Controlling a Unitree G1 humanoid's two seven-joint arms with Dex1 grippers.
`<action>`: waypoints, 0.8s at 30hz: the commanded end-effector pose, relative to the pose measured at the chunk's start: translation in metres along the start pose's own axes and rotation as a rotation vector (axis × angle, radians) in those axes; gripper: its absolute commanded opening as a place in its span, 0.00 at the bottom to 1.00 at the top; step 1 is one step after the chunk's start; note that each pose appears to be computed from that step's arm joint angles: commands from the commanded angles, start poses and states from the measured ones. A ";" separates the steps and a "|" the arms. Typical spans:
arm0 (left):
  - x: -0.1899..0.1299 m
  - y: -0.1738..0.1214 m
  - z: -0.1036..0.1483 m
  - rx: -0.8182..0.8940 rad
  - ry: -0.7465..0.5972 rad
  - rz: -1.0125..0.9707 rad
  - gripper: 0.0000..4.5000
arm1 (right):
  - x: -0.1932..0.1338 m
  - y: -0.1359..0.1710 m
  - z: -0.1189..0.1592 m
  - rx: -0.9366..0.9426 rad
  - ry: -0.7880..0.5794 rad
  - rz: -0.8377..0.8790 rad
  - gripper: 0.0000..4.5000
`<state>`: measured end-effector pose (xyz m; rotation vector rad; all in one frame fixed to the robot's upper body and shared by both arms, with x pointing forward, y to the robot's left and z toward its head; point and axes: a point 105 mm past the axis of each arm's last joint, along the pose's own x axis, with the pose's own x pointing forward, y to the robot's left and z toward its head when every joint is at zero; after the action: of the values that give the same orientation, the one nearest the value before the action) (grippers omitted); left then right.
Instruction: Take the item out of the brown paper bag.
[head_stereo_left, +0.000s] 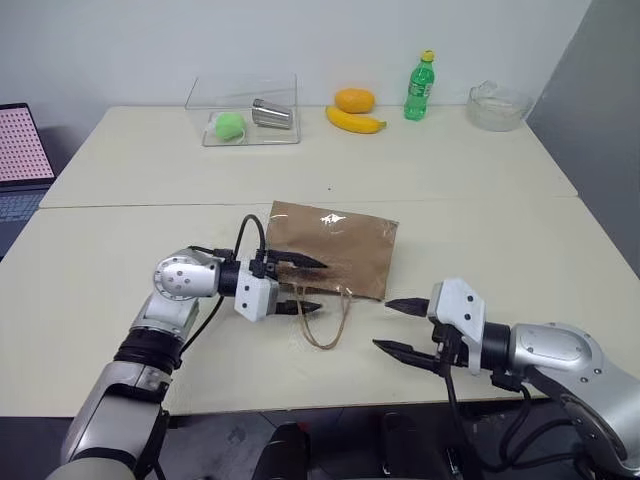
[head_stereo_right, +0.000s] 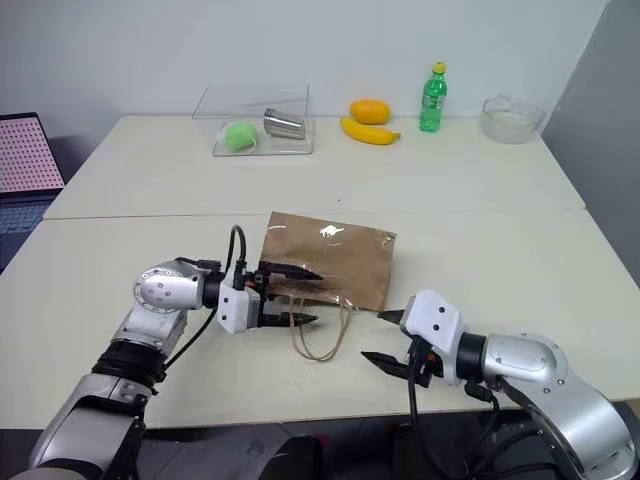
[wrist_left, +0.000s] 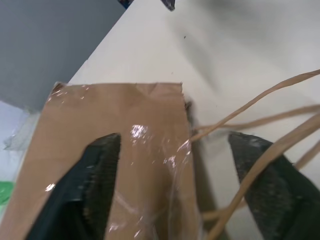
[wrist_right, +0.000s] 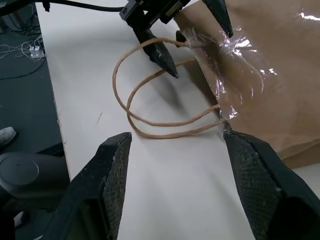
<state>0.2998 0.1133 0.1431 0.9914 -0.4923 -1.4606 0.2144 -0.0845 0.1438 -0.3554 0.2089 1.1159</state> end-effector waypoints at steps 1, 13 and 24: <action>0.003 0.015 0.016 -0.016 -0.055 0.013 0.46 | -0.001 0.008 0.009 -0.037 -0.025 0.023 0.69; 0.020 0.073 0.029 -0.214 -0.047 0.108 0.01 | 0.028 0.019 0.018 -0.057 -0.052 0.094 0.69; 0.020 0.079 0.028 -0.210 -0.031 0.118 0.01 | 0.075 0.002 0.032 -0.097 -0.071 0.043 0.69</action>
<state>0.3256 0.0734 0.1983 0.7307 -0.3416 -1.4158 0.2459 -0.0150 0.1403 -0.3861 0.1476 1.1750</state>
